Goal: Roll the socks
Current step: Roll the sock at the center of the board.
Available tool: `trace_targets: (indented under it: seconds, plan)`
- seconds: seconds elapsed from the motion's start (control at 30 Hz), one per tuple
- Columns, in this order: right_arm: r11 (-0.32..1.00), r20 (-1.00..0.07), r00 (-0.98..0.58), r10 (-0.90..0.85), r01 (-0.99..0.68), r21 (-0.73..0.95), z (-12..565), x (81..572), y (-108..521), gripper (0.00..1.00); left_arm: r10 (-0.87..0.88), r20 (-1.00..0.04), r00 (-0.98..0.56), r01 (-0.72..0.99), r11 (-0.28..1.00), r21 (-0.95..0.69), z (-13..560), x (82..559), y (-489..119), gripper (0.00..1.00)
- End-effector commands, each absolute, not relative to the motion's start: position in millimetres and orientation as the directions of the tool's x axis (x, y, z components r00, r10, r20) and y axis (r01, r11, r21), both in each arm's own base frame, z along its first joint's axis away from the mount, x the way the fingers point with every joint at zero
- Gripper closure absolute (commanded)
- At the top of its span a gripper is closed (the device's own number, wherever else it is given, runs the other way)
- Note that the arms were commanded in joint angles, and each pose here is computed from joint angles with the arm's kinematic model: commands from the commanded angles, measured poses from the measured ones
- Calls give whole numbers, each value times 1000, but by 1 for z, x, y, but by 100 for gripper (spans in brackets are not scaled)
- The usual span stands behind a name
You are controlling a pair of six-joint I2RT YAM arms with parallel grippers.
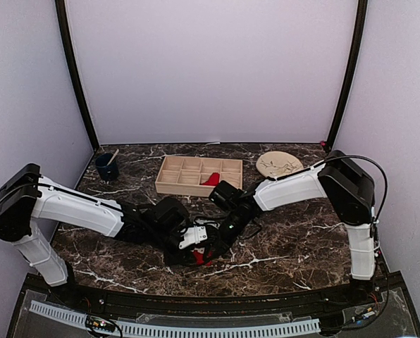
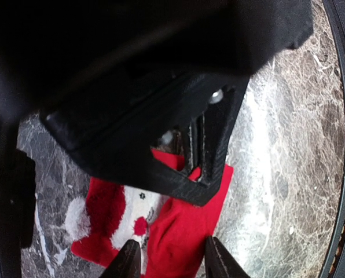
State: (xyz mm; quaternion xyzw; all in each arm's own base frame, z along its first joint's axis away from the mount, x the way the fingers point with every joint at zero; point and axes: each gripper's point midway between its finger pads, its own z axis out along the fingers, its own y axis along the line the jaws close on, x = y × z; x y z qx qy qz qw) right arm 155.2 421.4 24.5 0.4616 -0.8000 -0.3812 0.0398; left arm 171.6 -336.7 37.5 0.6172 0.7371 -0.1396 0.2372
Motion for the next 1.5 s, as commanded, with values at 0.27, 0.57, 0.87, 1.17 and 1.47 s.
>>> trace_targets:
  seconds: [0.27,0.57,0.87,1.17,1.47]
  plan:
    - [414,-119,-587,-801,-687,597,-19,149,386,96,929,-334,-157,985,171,12,5,156,-316,61]
    - [434,-117,-604,-789,-681,590,-20,155,377,96,941,-271,-202,979,204,-21,5,153,-311,62]
    - [445,-124,-608,-784,-690,571,-17,160,370,96,946,-223,-235,972,228,-55,4,146,-304,62]
    - [436,-136,-605,-784,-694,573,-12,161,372,95,955,-161,-248,968,238,-83,-3,137,-291,65]
    - [415,-149,-604,-783,-686,598,-6,160,378,95,956,-68,-285,958,281,-62,-14,136,-275,64]
